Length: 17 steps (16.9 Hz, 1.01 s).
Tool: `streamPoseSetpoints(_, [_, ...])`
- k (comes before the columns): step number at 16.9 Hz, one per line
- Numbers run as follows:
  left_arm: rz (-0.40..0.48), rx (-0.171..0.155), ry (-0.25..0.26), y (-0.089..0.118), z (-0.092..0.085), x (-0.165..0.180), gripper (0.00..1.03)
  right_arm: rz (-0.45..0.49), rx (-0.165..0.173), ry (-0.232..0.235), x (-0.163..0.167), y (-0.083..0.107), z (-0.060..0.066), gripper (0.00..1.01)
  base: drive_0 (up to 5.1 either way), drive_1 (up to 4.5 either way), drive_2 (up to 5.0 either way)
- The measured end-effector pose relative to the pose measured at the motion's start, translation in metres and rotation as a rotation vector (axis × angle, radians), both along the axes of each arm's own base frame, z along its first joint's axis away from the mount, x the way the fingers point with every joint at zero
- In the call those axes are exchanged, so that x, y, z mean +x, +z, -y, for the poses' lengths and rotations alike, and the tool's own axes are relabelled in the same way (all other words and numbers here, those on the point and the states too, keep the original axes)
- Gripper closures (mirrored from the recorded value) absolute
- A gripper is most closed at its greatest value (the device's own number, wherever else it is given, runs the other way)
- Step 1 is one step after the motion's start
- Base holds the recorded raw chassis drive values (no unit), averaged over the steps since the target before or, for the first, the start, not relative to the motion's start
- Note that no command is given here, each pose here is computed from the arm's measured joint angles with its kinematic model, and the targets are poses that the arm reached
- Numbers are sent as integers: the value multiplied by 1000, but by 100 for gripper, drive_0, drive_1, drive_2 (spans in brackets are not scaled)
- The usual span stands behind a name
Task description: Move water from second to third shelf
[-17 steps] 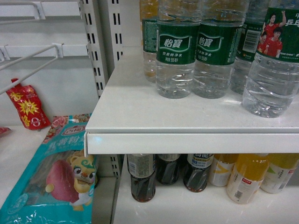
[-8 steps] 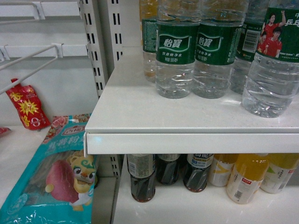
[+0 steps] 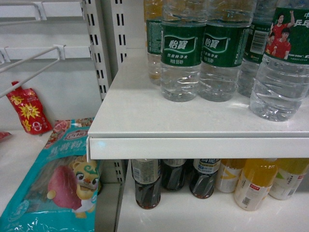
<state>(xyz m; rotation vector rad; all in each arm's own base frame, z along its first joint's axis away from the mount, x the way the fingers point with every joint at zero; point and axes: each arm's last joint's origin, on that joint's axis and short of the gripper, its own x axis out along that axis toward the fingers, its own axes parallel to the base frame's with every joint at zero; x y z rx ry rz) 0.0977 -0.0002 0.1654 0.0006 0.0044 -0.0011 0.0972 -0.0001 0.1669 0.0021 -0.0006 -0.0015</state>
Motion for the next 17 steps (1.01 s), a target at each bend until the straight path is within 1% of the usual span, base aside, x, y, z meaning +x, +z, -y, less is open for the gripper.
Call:
streamPoseSetpoints(4, [1, 0, 0, 0, 0, 0, 5, 5, 0, 1, 0, 0, 0, 99, 0, 0, 0])
streamPoseSetpoints(5, [1, 0, 0, 0, 0, 0, 5, 5, -1, 1, 0, 0, 0, 89, 0, 0, 0])
streamPoseSetpoints(8, [1, 0, 0, 0, 0, 0, 5, 5, -1, 1, 0, 0, 0, 51, 0, 0, 0])
streamPoseSetpoints(10, [2, 0, 0, 0, 0, 0, 5, 5, -1, 1, 0, 0, 0, 21, 0, 0, 0])
streamPoseSetpoints(11, [1, 0, 0, 0, 0, 0, 5, 5, -1, 1, 0, 0, 0, 8, 0, 0, 0])
streamPoseSetpoints(13, [1, 0, 0, 0, 0, 0, 5, 5, 0, 1, 0, 0, 0, 2, 0, 0, 0])
streamPoseSetpoints(14, [1, 0, 0, 0, 0, 0, 5, 5, 0, 1, 0, 0, 0, 2, 0, 0, 0])
streamPoseSetpoints(15, [1, 0, 0, 0, 0, 0, 5, 5, 0, 1, 0, 0, 0, 4, 0, 0, 0])
streamPoseSetpoints(17, [1, 0, 0, 0, 0, 0, 5, 5, 0, 1, 0, 0, 0, 3, 0, 0, 0])
